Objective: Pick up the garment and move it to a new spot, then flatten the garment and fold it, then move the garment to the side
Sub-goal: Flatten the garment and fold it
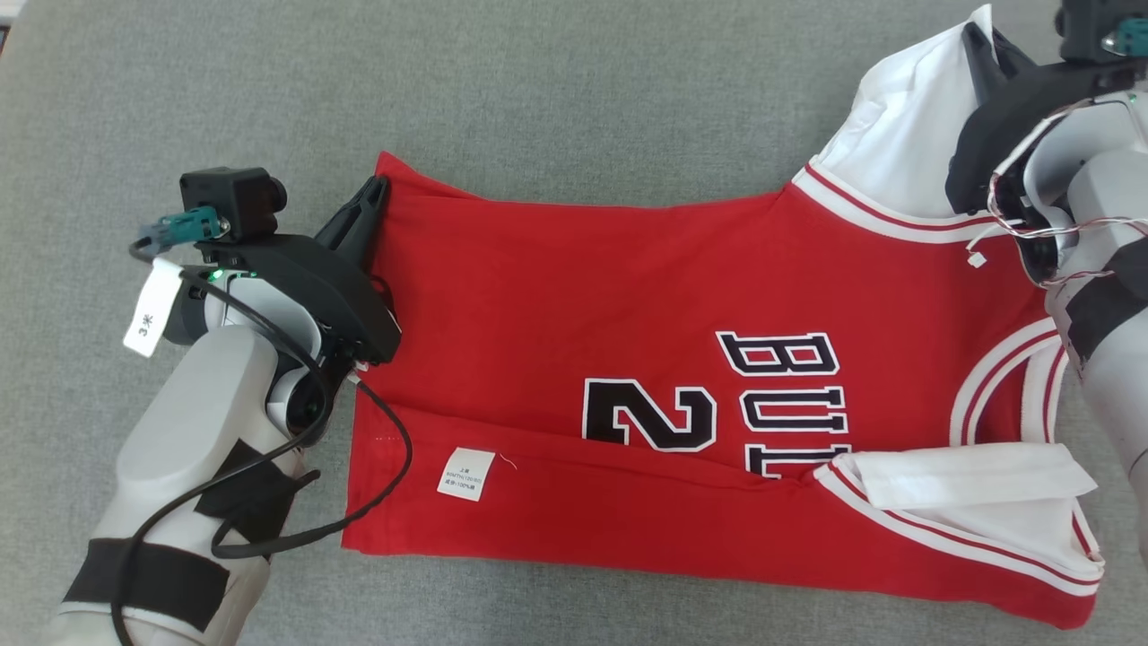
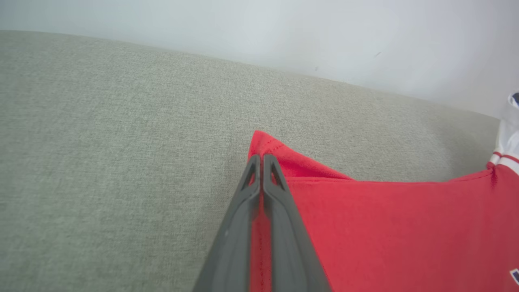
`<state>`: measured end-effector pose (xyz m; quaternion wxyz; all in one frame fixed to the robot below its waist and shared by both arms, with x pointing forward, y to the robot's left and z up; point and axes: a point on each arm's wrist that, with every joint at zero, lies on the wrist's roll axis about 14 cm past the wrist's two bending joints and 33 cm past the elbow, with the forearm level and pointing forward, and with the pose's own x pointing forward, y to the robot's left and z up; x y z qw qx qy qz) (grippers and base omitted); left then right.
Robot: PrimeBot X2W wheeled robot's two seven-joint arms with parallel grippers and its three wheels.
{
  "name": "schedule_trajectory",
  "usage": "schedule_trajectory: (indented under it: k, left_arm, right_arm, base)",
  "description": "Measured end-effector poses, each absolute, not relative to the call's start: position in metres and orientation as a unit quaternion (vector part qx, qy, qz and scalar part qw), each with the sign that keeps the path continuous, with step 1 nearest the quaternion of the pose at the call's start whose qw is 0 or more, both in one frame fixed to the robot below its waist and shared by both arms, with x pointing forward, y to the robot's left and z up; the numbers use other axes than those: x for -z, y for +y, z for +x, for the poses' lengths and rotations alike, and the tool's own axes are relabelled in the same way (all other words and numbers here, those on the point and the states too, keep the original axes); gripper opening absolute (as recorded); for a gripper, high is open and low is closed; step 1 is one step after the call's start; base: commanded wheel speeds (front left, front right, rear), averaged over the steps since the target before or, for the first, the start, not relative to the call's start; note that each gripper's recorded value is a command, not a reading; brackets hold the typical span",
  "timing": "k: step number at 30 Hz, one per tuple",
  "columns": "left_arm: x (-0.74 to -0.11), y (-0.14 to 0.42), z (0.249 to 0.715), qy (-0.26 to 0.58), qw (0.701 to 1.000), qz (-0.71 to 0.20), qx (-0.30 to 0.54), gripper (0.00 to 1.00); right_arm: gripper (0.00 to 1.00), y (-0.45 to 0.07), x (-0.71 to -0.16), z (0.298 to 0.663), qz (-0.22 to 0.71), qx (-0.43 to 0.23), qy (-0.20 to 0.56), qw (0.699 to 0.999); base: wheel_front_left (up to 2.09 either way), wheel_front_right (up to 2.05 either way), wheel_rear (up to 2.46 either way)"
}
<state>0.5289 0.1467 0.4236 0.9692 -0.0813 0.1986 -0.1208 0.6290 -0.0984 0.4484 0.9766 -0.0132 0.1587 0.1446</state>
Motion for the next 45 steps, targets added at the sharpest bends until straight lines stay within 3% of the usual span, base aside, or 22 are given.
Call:
schedule_trajectory:
  k: [7, 13, 19, 33, 45]
  left_arm:
    - [-0.423, 0.147, 0.519, 0.195, 0.968, -0.108, 0.115, 0.0]
    - [-0.432, 0.148, 0.509, 0.181, 0.968, -0.128, 0.115, 0.0]
    - [-0.447, 0.153, 0.501, 0.155, 0.97, -0.146, 0.115, 0.0]
    - [-0.452, 0.141, 0.455, 0.147, 0.963, -0.185, 0.133, 0.0]
    - [-0.443, 0.123, 0.424, 0.169, 0.956, -0.184, 0.155, 0.0]
  right_arm:
    - [0.0, -0.111, -0.465, 0.625, 0.054, -0.121, 0.117, 0.984]
    - [0.0, -0.117, -0.455, 0.599, 0.081, -0.117, 0.113, 0.983]
    - [0.0, -0.1, -0.461, 0.567, 0.089, -0.16, 0.093, 0.979]
    - [0.0, -0.127, -0.477, 0.486, 0.136, -0.185, 0.069, 0.971]
    - [0.0, -0.14, -0.464, 0.428, 0.131, -0.21, 0.108, 0.963]
  base:
    - [0.0, 0.0, 0.0]
    - [0.0, 0.0, 0.0]
    - [0.0, 0.0, 0.0]
    - [0.0, 0.0, 0.0]
    - [0.0, 0.0, 0.0]
